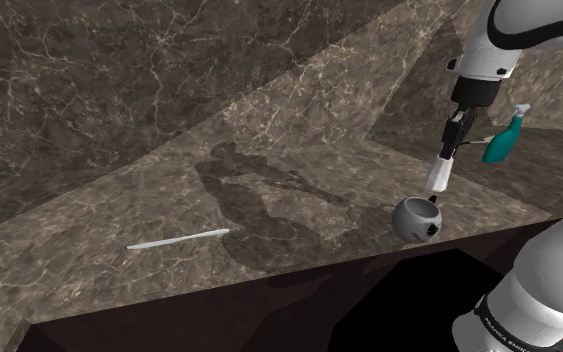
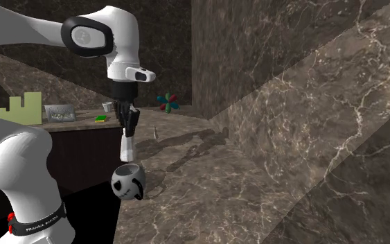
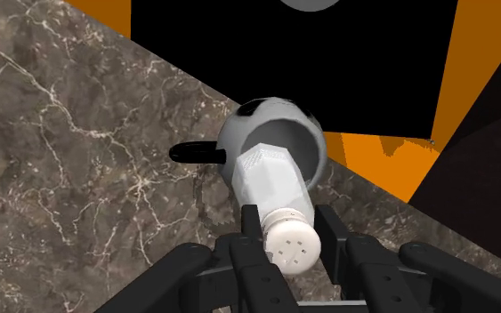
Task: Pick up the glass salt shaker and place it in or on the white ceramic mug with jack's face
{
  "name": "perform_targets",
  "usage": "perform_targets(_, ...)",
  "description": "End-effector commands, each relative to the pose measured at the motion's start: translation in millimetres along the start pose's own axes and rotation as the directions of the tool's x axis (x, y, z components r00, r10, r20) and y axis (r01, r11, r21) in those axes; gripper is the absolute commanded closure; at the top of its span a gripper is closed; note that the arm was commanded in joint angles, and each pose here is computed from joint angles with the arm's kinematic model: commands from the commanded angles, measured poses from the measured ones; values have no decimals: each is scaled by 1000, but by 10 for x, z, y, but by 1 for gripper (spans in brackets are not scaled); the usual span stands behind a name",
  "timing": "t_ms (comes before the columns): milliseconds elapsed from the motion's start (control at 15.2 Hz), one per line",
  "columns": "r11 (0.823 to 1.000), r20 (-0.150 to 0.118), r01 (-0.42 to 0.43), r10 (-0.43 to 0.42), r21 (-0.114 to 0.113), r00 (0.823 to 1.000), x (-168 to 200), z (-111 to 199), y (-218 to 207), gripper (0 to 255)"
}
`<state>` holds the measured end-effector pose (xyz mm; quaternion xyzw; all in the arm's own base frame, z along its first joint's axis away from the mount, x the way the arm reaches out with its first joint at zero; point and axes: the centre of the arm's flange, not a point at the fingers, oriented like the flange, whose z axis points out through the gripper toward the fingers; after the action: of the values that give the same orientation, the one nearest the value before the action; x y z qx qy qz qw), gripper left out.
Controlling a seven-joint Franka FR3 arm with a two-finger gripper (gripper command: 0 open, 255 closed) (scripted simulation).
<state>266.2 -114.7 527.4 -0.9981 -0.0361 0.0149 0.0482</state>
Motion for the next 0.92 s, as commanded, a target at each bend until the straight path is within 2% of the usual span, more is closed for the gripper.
perform_targets(0,1000,0,0,0,0,1000,17,101,19,255)
perform_targets(594,1000,0,0,0,0,1000,30,574,65,255)
perform_targets(858,1000,0,0,0,0,1000,31,613,69,255)
